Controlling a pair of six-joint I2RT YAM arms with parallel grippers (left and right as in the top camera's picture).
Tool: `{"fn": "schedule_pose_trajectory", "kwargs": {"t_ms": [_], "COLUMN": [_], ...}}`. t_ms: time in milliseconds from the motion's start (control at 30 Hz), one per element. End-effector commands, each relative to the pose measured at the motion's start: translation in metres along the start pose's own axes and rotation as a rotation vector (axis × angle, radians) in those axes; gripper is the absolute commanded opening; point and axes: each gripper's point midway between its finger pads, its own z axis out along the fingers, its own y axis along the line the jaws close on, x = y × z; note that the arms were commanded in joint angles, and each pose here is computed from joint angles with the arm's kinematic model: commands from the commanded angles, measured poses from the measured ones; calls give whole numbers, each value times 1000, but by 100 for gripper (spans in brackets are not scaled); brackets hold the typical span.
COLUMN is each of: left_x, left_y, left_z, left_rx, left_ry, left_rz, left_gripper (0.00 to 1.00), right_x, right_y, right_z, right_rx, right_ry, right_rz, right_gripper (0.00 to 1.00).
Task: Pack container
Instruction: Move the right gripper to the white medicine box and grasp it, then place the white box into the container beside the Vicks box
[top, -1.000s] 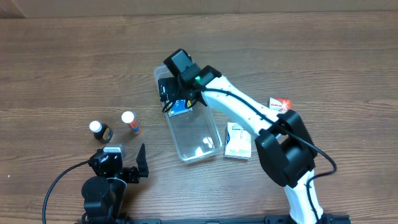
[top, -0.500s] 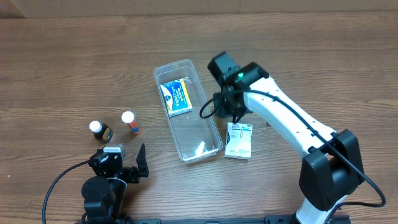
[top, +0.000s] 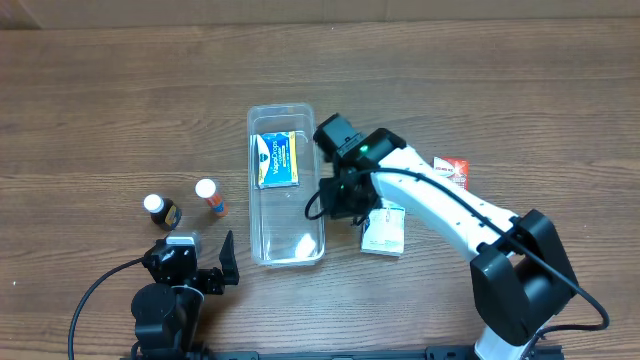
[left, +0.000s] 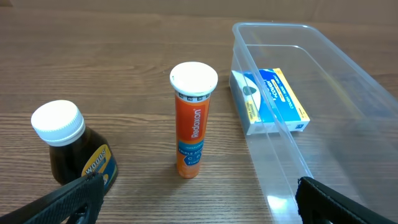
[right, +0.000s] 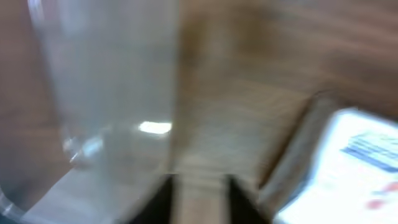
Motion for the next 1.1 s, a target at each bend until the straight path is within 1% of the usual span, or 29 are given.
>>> {"fn": "schedule_pose_trajectory", "kwargs": {"t_ms": [0,167,267,333,433,500,600,633,733,767,833,900,967,1000,1067], "left_x": [-1,-1,-1,-1,-1,-1,-1,-1,-1,-1,-1,-1,-1,-1,-1], "left_y": [-1,-1,-1,-1,-1,-1,-1,-1,-1,-1,-1,-1,-1,-1,-1], "left_z": [0,0,0,0,0,0,0,0,0,0,0,0,0,0,0], "left_rx": [7,7,7,7,7,7,7,7,7,7,7,7,7,7,7], "left_ry": [-5,-5,-5,-5,-5,-5,-5,-5,-5,-5,-5,-5,-5,-5,-5], "left_rz": [12,12,12,12,12,12,12,12,12,12,12,12,13,12,12], "left_gripper": [100,100,100,100,100,100,100,100,100,100,100,100,100,100,100], "right_x": [-17,-12,-1,13,30,30,19,8,-18,-28,-36,-37,-36,-37,-36], "right_y": [-35,-72,-90,-86,-84,-81,-79,-78,-73,-59,-27,7,41,52,79], "right_z": [-17,-21,-10,8,29,35,32,20,-29,-64,-110,-131,-125,-119,-91], "right_rx": [106,184,197,143,111,85,83,95,136,122,63,4,-44,-57,-75], "right_ry": [-85,-42,2,53,93,88,48,13,-87,-147,-248,-326,-363,-366,-342], "right_rz": [64,139,180,189,212,211,204,198,170,137,78,3,-68,-74,-89], "right_gripper": [100,100,100,100,100,99,79,73,70,70,70,70,71,71,72]}}
